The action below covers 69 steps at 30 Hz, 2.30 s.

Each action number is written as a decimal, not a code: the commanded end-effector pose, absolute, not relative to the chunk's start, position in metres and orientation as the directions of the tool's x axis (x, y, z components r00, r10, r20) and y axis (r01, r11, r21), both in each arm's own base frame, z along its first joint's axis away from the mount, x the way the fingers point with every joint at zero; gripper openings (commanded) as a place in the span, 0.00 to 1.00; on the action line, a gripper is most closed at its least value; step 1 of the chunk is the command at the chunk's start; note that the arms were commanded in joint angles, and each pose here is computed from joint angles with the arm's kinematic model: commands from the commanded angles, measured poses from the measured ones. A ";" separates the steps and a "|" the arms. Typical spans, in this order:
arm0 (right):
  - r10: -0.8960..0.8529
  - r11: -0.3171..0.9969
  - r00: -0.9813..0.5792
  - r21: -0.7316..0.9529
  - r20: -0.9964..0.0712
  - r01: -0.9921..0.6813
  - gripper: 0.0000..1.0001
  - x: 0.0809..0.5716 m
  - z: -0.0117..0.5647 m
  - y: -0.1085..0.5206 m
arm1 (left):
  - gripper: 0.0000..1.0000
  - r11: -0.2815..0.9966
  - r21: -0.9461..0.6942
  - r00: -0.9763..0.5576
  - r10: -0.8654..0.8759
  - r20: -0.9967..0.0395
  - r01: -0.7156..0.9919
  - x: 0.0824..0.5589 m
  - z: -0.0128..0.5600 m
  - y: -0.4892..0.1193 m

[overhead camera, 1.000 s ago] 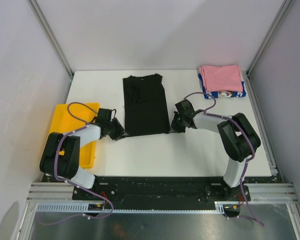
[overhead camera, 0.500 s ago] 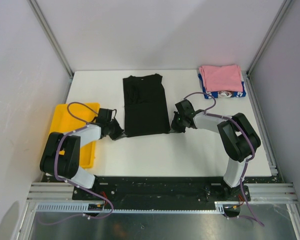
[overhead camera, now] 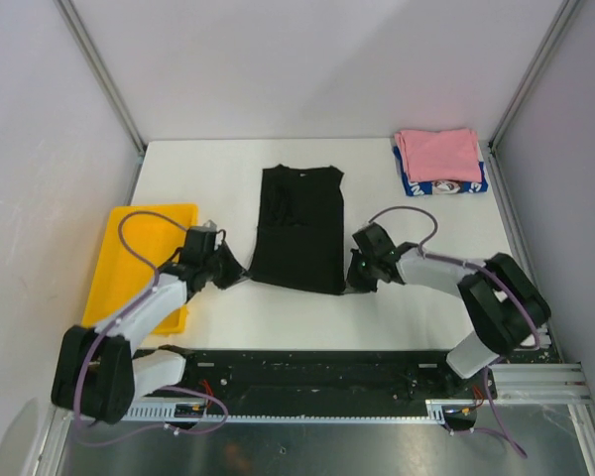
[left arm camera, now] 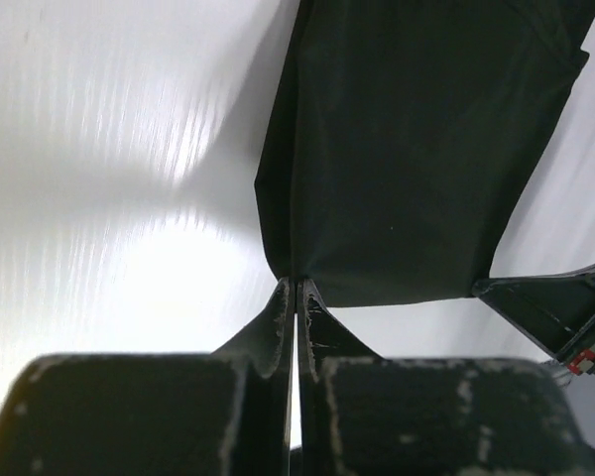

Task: Fold and stack the t-shirts
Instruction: Grab one side of the 2/3 rectangular tshirt with both arms, then fold the long partially folded tshirt into a neat square

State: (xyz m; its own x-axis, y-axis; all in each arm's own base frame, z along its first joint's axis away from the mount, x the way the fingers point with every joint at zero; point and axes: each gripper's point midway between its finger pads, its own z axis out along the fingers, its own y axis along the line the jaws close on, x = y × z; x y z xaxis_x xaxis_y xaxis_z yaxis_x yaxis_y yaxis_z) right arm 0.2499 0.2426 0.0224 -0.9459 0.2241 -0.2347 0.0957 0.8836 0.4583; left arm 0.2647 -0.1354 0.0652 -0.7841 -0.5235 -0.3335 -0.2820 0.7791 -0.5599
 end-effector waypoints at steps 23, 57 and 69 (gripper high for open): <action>0.383 0.833 -0.857 0.530 -0.344 0.160 0.00 0.146 0.114 0.217 | 0.00 0.772 -0.621 -0.789 -0.463 -0.404 -0.135 0.176 0.127 -0.146; 0.492 0.773 -0.717 0.627 -0.494 0.099 0.00 0.482 0.167 0.191 | 0.00 0.794 -0.585 -0.724 -0.500 -0.476 -0.164 0.489 0.162 -0.170; 0.501 0.772 -0.735 0.620 -0.456 0.141 0.00 0.562 0.105 0.198 | 0.00 0.778 -0.606 -0.734 -0.509 -0.449 -0.168 0.567 0.108 -0.175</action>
